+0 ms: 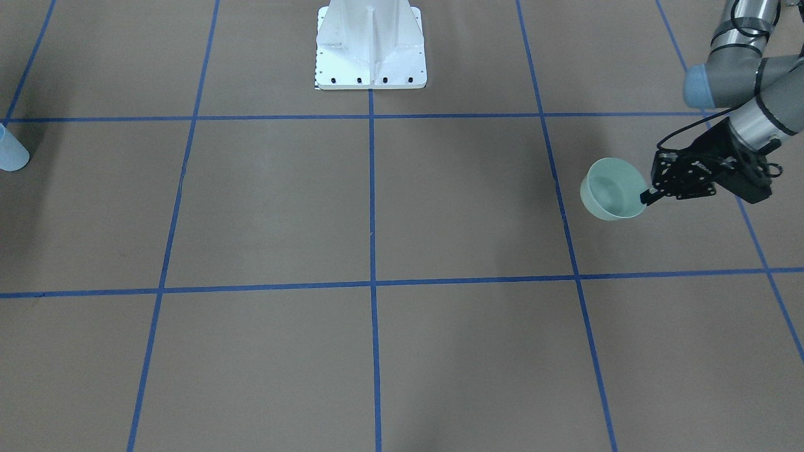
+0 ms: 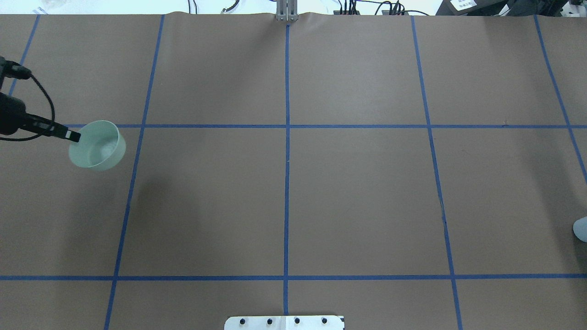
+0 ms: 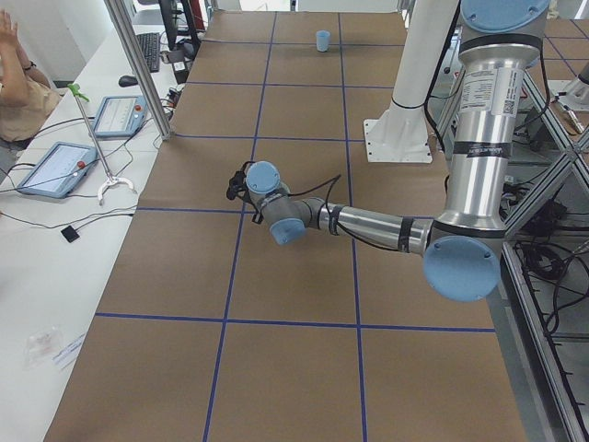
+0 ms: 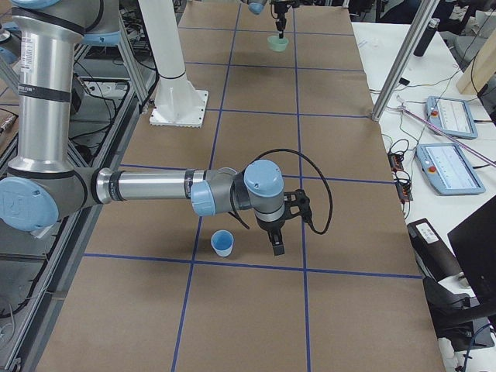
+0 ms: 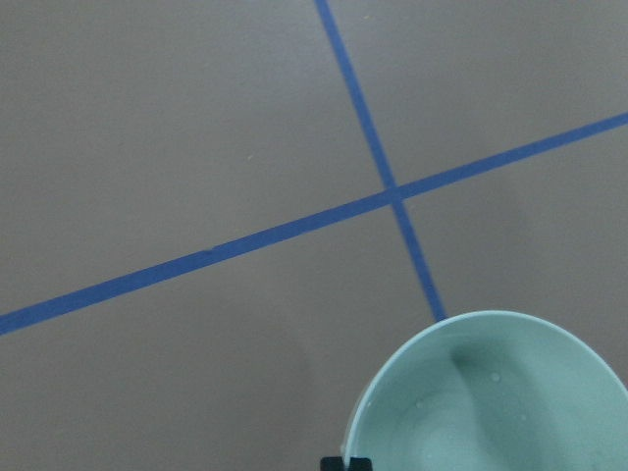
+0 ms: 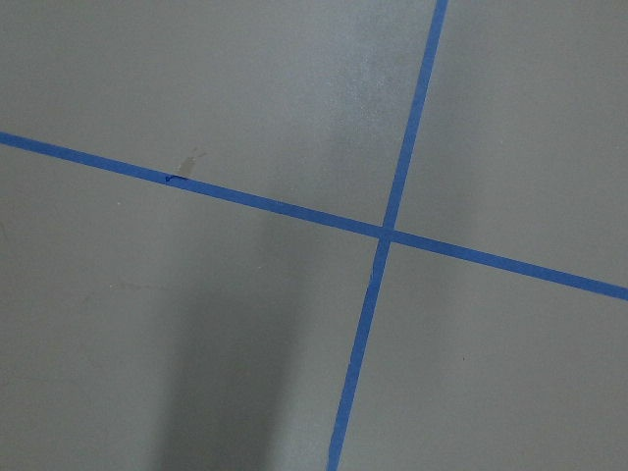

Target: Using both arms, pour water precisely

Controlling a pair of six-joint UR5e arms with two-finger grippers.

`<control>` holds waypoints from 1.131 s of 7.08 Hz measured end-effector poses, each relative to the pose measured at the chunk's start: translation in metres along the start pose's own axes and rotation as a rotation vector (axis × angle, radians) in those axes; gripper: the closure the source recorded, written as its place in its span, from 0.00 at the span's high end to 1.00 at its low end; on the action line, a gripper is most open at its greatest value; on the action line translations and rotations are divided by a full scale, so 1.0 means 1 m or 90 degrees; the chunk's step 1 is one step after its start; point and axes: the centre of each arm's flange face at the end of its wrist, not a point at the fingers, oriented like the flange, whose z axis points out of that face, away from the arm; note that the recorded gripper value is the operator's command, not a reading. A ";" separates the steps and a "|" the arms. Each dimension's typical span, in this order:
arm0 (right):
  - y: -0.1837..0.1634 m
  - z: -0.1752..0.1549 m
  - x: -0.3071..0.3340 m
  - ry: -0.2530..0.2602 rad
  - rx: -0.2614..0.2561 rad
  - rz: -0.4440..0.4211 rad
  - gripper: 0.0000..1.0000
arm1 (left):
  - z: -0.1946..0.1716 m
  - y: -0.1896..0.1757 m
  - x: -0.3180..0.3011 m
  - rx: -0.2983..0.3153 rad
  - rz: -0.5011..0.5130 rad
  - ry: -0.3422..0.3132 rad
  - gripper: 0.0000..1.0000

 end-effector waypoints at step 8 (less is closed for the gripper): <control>0.001 0.002 0.001 -0.006 -0.002 0.004 1.00 | 0.202 -0.024 0.340 -0.007 -0.073 -0.059 0.15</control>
